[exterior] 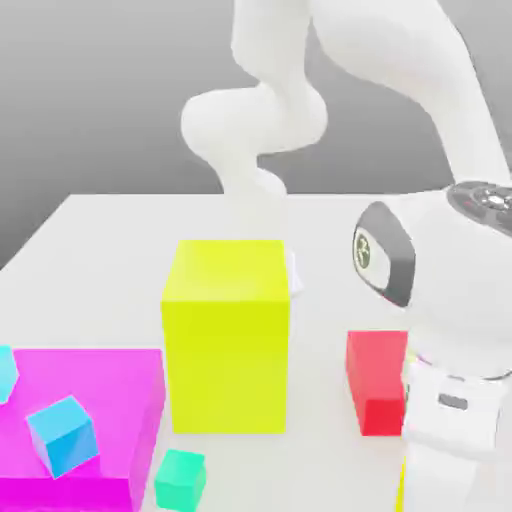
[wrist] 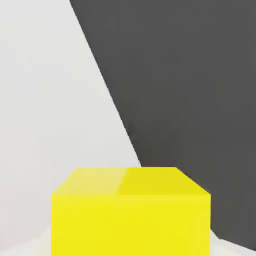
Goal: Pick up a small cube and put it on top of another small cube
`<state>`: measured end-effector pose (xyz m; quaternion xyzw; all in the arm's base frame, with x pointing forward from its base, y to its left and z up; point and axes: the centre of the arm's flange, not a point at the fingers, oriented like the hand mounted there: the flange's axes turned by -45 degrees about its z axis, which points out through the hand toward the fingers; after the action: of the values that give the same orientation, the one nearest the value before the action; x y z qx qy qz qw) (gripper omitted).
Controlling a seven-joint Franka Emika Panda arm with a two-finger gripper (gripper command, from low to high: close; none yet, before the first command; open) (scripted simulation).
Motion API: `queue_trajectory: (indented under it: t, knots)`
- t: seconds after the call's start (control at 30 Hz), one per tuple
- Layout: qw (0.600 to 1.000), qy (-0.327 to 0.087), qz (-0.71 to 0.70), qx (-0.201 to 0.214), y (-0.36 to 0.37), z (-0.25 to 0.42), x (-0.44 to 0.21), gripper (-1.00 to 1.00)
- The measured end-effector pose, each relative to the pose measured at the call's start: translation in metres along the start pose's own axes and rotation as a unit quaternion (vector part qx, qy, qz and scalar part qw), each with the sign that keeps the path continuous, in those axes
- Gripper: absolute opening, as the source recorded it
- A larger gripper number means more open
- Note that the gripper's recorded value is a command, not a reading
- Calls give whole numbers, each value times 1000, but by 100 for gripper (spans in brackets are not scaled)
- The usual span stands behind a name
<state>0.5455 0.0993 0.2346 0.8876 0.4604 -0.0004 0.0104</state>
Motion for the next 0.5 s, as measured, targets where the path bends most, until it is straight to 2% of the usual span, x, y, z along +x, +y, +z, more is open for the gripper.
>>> queue_trajectory:
  t: [0.17, 0.3, 0.4, 0.5]
  knots:
    - [986, -3, 169, -3, 70, -31, -104, -100]
    - [951, -4, 309, -2, 106, -54, -201, -100]
    - [902, -3, 432, 2, 123, -71, -298, -100]
    - [812, -1, 583, 9, 124, -81, -427, -100]
